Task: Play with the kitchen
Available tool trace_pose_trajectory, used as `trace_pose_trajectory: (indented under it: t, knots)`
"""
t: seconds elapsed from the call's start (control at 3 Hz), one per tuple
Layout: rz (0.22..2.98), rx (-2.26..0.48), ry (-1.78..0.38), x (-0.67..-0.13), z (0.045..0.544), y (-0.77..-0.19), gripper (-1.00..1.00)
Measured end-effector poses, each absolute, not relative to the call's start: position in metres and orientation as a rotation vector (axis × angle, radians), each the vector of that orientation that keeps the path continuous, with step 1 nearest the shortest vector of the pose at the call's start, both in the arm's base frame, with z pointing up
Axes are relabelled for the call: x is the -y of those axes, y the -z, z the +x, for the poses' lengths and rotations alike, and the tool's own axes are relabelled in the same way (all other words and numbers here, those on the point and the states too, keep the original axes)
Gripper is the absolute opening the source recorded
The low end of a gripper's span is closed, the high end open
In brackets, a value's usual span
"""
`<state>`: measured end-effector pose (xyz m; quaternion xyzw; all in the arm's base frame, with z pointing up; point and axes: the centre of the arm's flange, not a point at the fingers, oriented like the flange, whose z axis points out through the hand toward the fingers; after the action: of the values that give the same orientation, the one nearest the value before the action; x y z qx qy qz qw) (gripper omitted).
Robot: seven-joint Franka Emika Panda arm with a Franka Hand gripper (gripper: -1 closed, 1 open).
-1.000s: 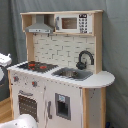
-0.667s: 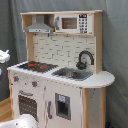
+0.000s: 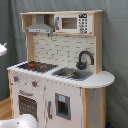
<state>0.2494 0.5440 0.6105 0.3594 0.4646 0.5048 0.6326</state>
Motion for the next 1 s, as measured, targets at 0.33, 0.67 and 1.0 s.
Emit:
trace_pose_trajectory:
  t: [0.33, 0.67, 1.0]
  knots:
    - [0.916, -1.015, -1.160, -0.540, 0.250, -0.632, 1.00]
    - [1.012, -0.976, -1.157, -0.532, 0.253, -0.652, 1.00]
    - [1.114, -0.944, -1.155, -0.521, 0.255, -0.671, 1.00]
